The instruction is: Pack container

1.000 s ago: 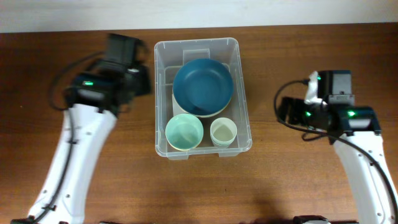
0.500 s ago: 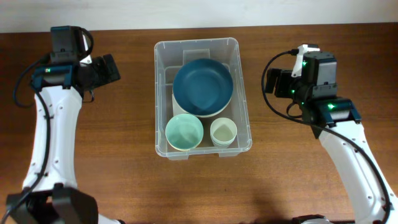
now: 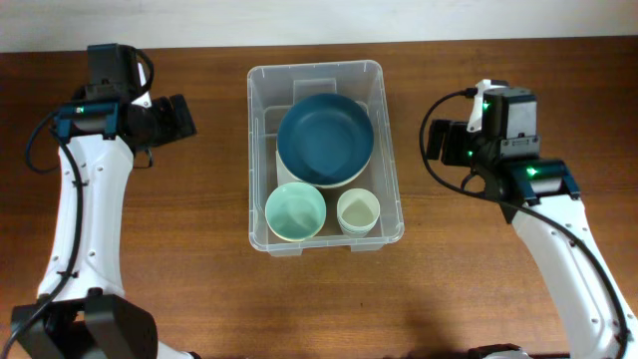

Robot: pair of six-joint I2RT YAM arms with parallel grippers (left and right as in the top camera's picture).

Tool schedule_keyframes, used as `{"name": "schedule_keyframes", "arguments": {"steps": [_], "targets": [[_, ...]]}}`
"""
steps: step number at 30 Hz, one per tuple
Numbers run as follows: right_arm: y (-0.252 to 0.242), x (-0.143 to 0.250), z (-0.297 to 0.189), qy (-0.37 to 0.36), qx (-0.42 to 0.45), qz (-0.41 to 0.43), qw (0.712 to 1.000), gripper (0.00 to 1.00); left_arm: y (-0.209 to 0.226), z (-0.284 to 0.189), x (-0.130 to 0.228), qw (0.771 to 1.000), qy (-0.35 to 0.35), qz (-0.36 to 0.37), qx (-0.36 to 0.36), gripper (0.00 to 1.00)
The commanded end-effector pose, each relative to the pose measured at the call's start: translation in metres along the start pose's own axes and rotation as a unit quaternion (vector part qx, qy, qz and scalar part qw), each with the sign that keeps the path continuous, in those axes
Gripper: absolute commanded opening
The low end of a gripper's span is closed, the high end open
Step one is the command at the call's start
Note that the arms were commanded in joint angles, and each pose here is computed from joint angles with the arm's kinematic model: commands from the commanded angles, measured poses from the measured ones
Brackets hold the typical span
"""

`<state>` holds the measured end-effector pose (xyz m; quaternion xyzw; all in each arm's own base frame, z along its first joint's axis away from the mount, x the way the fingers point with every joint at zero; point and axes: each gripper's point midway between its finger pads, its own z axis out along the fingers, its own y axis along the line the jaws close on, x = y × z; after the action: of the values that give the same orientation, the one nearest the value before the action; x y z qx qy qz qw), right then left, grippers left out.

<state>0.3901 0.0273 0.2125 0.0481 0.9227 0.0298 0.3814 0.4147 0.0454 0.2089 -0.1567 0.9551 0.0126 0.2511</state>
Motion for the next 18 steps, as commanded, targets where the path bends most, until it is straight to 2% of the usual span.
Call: {"name": "schedule_keyframes", "arguments": {"steps": [1, 11, 18], "targets": [[0.001, -0.013, -0.03, -0.033, -0.001, -0.006, 0.999, 0.99, 0.005, -0.033, -0.001, 1.0, -0.026, 0.005, 0.005, 1.0], [-0.004, 0.002, -0.083, -0.069, -0.007, -0.003, 0.998, 0.99, 0.017, -0.084, 0.031, 0.996, -0.086, 0.01, 0.01, 1.0], [-0.016, 0.056, -0.101, -0.086, -0.008, -0.003, 0.996, 0.99, 0.029, -0.103, 0.077, 0.985, -0.169, 0.005, 0.027, 1.0]]}}
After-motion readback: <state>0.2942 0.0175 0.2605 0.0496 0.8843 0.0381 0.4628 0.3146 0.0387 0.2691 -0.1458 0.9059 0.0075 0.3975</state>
